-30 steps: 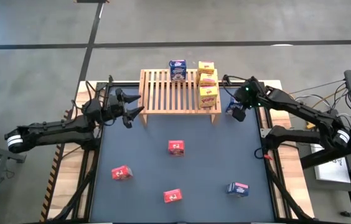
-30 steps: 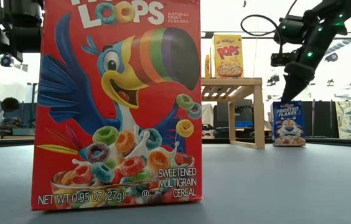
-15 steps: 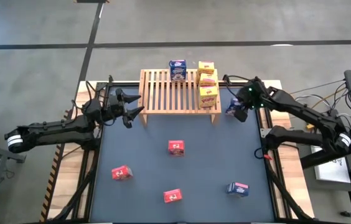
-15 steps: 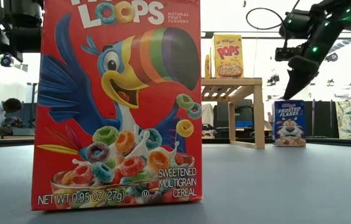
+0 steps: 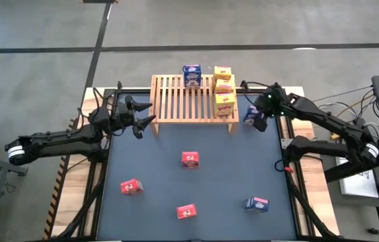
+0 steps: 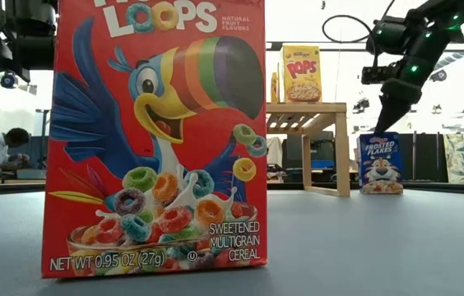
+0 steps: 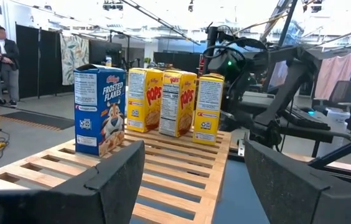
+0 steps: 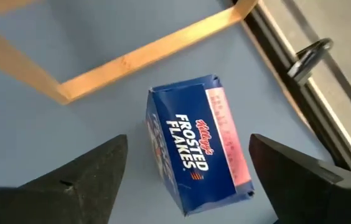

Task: Stack cereal on shelf
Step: Put the top blue cereal box on the shelf aligned with the other blue cereal box

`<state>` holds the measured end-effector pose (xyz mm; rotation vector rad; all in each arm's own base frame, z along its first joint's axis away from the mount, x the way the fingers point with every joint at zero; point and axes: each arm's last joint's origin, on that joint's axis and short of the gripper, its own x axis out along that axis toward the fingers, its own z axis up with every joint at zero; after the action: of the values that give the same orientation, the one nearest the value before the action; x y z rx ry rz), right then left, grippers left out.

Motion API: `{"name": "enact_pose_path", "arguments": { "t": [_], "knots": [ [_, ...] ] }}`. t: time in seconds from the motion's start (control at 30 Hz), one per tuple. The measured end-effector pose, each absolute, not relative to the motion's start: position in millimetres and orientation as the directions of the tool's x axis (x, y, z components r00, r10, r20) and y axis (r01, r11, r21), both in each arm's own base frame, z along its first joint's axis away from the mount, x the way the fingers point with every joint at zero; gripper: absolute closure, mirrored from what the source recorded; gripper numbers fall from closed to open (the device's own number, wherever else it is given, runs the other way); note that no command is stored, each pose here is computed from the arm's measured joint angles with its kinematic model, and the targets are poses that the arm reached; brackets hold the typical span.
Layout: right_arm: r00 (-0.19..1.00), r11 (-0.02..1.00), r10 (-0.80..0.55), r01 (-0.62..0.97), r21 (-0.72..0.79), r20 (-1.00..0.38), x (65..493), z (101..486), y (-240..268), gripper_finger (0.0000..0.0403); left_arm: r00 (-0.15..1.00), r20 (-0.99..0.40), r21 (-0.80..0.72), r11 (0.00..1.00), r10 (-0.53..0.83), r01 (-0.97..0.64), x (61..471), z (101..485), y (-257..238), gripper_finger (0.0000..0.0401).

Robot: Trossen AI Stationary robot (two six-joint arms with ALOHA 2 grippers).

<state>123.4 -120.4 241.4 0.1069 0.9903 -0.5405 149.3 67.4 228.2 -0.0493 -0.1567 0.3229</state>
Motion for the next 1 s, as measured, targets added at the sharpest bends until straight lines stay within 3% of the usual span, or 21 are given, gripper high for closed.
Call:
{"name": "enact_pose_path", "arguments": {
  "t": [0.17, 0.33, 0.77, 1.0],
  "knots": [
    [0.393, 0.871, -0.36, 0.466, -0.154, -0.846, 129, 232, -129, 0.0055, 0.939, 0.138, -0.074, 0.949, 0.315, -0.308, 150, 227, 67, 0.014],
    [0.359, 0.865, -0.327, 0.485, -0.124, -0.874, 127, 224, -137, 0.0064, 0.939, 0.136, -0.072, 0.949, 0.315, -0.308, 150, 227, 67, 0.014],
    [0.391, 0.862, -0.31, 0.501, -0.082, -0.867, 125, 225, -137, 0.0182, 0.941, 0.117, -0.074, 0.948, 0.317, -0.31, 152, 224, 68, 0.014],
    [0.428, 0.856, -0.352, 0.507, -0.101, -0.833, 119, 236, -131, 0.0217, 0.942, 0.113, -0.074, 0.948, 0.317, -0.31, 154, 223, 69, 0.014]
  ]
}}
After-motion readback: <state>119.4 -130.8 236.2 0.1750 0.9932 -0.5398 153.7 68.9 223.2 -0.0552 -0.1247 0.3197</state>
